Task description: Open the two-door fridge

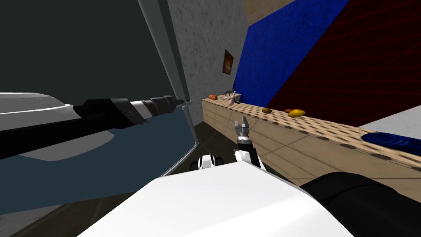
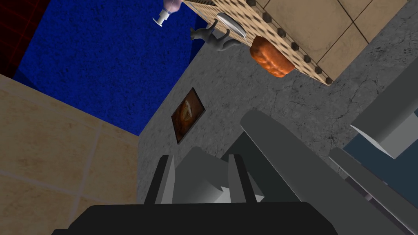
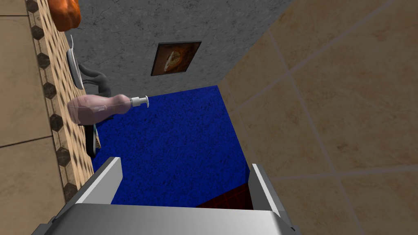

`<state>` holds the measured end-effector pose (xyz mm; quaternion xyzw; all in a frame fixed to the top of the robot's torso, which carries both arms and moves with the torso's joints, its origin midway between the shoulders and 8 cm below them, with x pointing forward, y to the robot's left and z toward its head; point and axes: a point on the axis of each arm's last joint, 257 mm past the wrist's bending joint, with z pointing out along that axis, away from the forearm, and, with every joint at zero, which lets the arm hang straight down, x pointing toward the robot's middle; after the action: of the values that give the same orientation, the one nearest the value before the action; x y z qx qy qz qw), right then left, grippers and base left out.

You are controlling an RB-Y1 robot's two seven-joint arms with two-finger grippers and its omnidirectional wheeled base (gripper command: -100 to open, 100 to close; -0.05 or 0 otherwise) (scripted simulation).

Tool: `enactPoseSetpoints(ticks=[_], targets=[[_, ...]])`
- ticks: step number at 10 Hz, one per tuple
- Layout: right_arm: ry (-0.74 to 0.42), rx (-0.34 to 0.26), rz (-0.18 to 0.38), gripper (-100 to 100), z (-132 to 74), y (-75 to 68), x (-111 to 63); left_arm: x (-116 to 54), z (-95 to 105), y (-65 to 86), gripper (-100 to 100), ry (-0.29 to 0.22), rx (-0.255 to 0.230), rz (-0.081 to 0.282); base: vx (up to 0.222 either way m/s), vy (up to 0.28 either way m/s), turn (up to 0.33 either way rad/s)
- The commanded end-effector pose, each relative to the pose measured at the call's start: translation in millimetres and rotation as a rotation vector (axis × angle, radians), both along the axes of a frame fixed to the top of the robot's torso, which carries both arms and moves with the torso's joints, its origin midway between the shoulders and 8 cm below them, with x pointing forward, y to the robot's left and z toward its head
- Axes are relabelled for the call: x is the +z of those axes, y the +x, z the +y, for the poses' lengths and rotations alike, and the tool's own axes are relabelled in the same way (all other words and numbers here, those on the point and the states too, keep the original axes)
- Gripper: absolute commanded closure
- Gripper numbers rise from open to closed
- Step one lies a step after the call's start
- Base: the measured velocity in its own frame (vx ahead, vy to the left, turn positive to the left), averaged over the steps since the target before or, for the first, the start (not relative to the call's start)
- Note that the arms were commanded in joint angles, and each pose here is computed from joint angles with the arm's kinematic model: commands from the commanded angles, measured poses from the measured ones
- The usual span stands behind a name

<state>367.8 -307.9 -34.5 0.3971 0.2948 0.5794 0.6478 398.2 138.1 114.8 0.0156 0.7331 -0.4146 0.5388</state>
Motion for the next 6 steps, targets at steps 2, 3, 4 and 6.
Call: enactPoseSetpoints(ticks=[2, 3, 4, 6], targets=[[0.0, 0.0, 0.0, 0, 0.1, 0.1, 0.1, 10.5, -14.7, -12.9, 100, -0.002, -0.051, -0.027, -0.166, 0.028, -0.068], [0.0, 0.0, 0.0, 0, 0.0, 0.0, 0.0, 10.9, -29.5, -27.1, 100, -0.001, -0.105, -0.026, -0.233, 0.061, -0.114], [0.0, 0.0, 0.0, 0, 0.1, 0.1, 0.2, 10.9, -29.5, -27.1, 100, -0.001, -0.105, -0.026, -0.265, 0.057, -0.089], [0.0, 0.0, 0.0, 0, 0.0, 0.0, 0.0, 0.6, -32.4, -30.3, 100, 0.001, -0.122, -0.001, -0.115, 0.029, -0.085]])
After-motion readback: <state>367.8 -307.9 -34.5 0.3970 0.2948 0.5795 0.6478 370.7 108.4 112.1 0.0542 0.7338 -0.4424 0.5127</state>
